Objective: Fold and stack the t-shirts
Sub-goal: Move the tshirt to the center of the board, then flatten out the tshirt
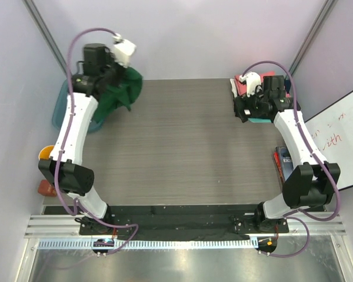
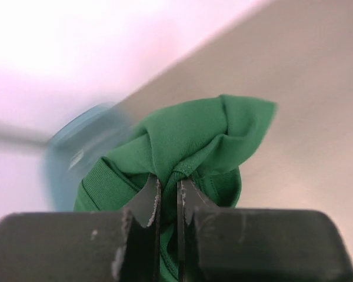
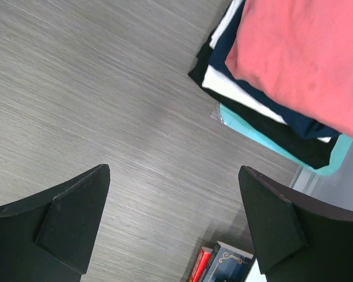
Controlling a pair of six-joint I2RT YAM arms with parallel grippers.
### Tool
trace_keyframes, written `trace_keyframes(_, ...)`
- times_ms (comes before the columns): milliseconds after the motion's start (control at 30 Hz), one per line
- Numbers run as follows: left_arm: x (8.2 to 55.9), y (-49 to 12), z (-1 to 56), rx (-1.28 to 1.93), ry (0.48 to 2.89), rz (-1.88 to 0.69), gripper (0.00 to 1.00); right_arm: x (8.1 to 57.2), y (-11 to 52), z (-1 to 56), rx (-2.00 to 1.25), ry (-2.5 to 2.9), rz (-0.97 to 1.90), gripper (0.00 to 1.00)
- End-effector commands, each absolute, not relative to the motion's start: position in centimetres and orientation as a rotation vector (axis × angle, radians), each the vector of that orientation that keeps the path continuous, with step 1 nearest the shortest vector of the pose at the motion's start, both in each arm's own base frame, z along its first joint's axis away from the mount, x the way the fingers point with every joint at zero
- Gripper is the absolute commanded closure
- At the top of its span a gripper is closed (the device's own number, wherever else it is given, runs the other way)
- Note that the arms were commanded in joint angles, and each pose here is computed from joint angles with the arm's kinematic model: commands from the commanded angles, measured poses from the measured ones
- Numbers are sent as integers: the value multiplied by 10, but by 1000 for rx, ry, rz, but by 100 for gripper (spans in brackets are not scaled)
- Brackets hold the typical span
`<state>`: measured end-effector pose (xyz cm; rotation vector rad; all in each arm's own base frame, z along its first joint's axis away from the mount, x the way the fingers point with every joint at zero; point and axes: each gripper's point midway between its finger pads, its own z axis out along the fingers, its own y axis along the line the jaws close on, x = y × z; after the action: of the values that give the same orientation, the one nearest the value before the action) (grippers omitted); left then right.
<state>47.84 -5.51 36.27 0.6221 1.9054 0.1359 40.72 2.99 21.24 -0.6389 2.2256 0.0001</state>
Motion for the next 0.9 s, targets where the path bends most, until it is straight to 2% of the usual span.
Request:
trace_keyframes(0, 411, -173, 381, 969, 1758, -177, 100, 411, 49, 250, -627, 2082, 0, 4)
trace_keyframes(233, 375, -258, 364, 1138, 1726, -434, 100, 408, 80, 271, -657, 2011, 40, 3)
trace_keyframes(267, 375, -263, 353, 1153, 1746, -443, 90, 409, 81, 271, -655, 2012, 41, 3)
trace_keyframes(300, 372, -269, 346, 1172, 1754, -469, 77, 408, 83, 272, -658, 2010, 39, 3)
trace_keyframes(367, 370, -273, 323, 1195, 1808, -508, 59, 408, 84, 271, -652, 2014, 42, 3)
trace_keyframes(400, 372, -273, 316, 1195, 1822, -502, 15, 407, 85, 270, -655, 2016, 48, 2)
trace_keyframes(433, 374, -271, 310, 1190, 1838, -488, 1, 406, 88, 266, -666, 2020, 57, 2)
trace_keyframes(600, 389, -246, 271, 1154, 1919, -325, 0, 382, 106, 247, -837, 2043, 105, 2)
trace_keyframes(767, 419, -192, 233, 1073, 2047, 44, 0, 344, 147, 216, -1148, 2040, 213, 1)
trace_keyframes(867, 426, -167, 206, 1046, 2156, 128, 0, 335, 165, 188, -1240, 2059, 240, 1)
